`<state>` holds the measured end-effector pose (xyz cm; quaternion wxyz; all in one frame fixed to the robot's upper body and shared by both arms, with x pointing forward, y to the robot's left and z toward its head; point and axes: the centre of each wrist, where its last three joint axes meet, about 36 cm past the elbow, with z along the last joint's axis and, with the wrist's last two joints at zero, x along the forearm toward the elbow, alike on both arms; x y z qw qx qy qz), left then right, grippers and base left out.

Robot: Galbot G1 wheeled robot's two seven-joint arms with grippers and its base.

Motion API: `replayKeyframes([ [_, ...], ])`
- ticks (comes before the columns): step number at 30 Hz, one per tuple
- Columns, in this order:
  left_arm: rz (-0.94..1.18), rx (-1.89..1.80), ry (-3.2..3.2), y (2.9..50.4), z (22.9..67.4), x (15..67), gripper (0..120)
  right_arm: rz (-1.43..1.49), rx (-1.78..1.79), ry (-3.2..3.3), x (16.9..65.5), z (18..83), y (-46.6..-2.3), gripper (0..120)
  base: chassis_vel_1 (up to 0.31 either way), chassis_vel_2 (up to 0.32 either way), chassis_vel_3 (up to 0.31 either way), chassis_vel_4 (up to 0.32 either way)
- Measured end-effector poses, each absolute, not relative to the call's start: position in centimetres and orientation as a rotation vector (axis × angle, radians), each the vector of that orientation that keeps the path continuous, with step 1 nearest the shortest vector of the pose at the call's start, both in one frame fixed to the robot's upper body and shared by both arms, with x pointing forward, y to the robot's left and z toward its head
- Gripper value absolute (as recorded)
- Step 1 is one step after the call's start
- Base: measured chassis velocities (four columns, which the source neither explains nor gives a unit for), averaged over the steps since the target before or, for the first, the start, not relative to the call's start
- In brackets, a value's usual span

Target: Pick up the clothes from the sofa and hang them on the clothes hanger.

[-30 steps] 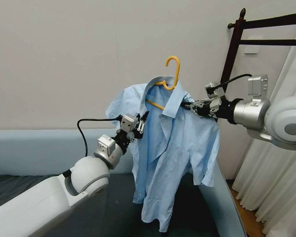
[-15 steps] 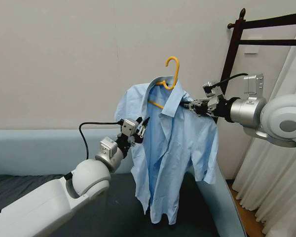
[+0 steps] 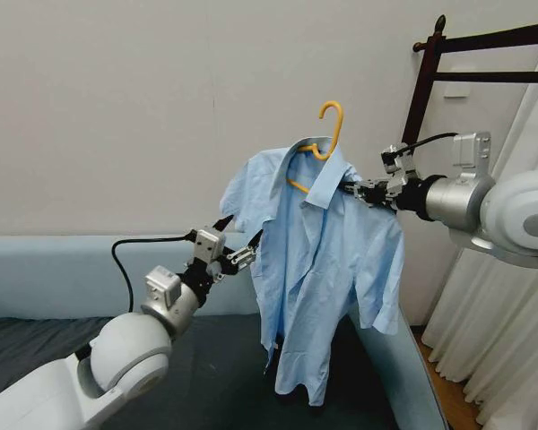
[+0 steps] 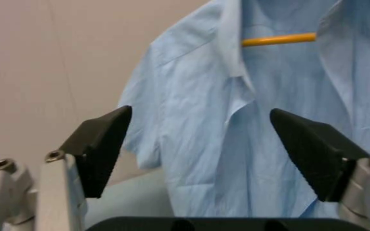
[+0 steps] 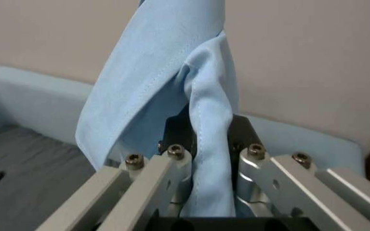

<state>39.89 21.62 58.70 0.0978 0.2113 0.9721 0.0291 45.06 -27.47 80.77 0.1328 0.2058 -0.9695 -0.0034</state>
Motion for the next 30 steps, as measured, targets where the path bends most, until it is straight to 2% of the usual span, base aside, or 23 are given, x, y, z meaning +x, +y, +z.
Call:
replayKeyframes([
  [3,-0.047,0.568,2.942,22.0,57.0,37.8,99,-0.034,0.413,-2.814,44.9,81.3,-27.1,7,0.0,0.0,0.0,0.0],
  [7,-0.169,0.471,2.999,23.0,54.4,35.4,100,-0.035,0.236,-2.808,45.5,79.7,-27.3,7,0.0,0.0,0.0,0.0],
  [15,-0.18,0.212,3.051,24.3,46.9,30.5,100,0.079,-0.15,-2.829,48.1,76.7,-28.7,7,0.0,0.0,0.0,0.0],
  [20,-0.184,0.082,3.072,24.3,43.9,28.2,100,0.189,-0.341,-2.845,49.3,75.9,-30.4,7,0.0,0.0,0.0,0.0],
  [26,-0.188,0.048,3.07,24.1,43.4,27.5,100,0.259,-0.484,-2.83,52.1,75.8,-32.3,7,0.0,0.0,0.0,0.0],
  [30,-0.2,0.058,3.073,23.2,43.0,27.3,100,0.334,-0.63,-2.8,57.6,75.3,-32.8,7,0.0,0.0,0.0,0.0],
])
